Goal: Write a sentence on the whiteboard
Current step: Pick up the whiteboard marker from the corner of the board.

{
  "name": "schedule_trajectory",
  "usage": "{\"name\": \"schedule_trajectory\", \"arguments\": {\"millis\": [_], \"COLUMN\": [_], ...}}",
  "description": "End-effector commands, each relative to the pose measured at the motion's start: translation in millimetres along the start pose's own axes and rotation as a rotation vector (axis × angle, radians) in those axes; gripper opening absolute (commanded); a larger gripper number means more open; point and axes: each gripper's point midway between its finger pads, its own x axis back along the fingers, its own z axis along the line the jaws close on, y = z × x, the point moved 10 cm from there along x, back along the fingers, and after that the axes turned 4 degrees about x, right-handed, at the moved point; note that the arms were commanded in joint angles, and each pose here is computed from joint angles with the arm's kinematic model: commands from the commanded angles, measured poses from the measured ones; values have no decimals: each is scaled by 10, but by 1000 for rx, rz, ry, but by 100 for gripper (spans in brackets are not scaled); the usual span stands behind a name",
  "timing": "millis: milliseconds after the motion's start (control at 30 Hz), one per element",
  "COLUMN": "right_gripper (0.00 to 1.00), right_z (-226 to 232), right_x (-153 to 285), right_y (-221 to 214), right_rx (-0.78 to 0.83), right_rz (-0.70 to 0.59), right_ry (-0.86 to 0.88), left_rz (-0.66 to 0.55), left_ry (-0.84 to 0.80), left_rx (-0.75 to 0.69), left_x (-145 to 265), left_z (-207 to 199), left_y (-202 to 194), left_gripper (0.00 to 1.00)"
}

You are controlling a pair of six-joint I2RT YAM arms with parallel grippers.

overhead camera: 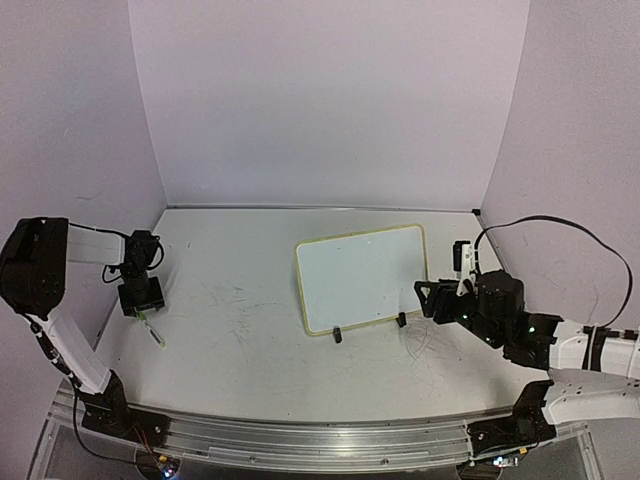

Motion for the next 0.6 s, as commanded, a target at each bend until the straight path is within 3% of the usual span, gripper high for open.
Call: {"name": "schedule_trajectory", "arguments": {"millis": [0,167,333,567], "right_gripper": [65,64,63,61], "right_z": [35,85,99,86], "right_x": [14,-38,-68,-36], "right_y": [73,111,147,181], "right_rx": [19,21,17,8], "right_rz": [-38,-25,-29,-48], "right_ry": [20,37,26,11], "left_rz": [0,16,1,-22], "left_ry": [-28,-40,-6,-23], "left_rx": [-8,51,84,100], "left_x": [11,30,3,-1], "left_z": [-3,44,89,84], "left_y": [-30,-115,-148,-143], "left_gripper": [60,55,39,24]}}
